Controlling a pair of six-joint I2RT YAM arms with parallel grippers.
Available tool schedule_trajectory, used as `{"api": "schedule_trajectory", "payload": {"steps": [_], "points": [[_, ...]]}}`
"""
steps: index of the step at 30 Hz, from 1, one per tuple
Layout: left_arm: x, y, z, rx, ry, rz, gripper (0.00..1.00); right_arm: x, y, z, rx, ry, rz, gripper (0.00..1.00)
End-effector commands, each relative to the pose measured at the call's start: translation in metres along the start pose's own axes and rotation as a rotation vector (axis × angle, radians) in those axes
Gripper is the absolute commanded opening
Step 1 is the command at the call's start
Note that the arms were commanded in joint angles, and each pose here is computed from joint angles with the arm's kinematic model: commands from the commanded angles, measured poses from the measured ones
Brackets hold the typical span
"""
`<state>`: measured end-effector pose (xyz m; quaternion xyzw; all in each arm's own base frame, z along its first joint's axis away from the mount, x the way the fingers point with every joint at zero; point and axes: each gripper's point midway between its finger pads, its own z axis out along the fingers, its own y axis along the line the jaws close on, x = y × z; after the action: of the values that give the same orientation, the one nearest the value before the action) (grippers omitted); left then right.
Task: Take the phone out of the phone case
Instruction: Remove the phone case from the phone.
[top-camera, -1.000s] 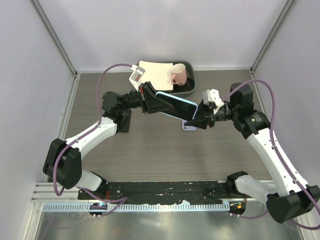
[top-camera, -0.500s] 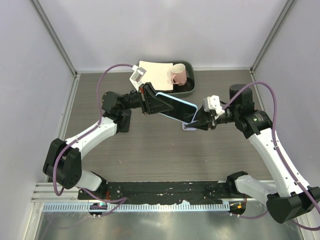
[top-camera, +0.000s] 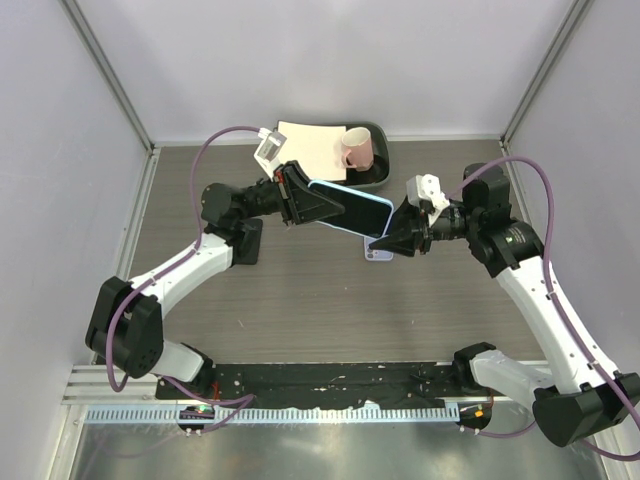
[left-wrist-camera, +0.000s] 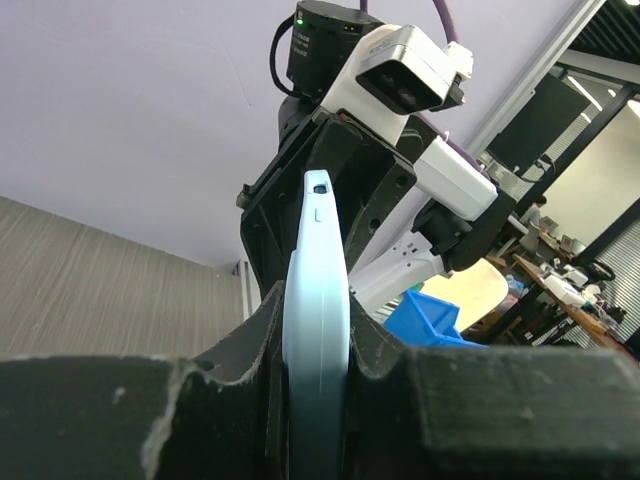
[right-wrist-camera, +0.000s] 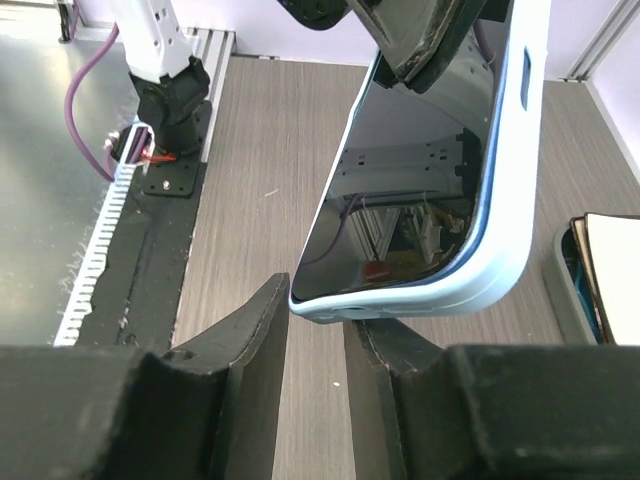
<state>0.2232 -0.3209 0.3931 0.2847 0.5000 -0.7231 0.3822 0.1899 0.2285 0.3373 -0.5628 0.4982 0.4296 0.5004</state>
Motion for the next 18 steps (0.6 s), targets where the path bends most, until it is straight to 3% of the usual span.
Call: {"api": "schedule_trajectory", "payload": {"steps": [1,4,11,18], "points": [[-0.016,-0.017,0.004,0.032,-0.042,0.077,0.0,-0.029,0.006,0.0,-0.032,-0.08,-0.057,0.34],[-0.017,-0.02,0.005,0.037,-0.043,0.082,0.0,-0.028,0.005,0.001,-0.035,-0.085,-0.064,0.31],[-0.019,-0.022,0.005,0.043,-0.04,0.079,0.0,-0.024,0.008,0.001,-0.057,-0.092,-0.097,0.15],[-0.01,-0.025,0.008,0.067,0.004,0.043,0.0,-0.026,0.02,-0.006,-0.108,-0.051,-0.262,0.07]]}}
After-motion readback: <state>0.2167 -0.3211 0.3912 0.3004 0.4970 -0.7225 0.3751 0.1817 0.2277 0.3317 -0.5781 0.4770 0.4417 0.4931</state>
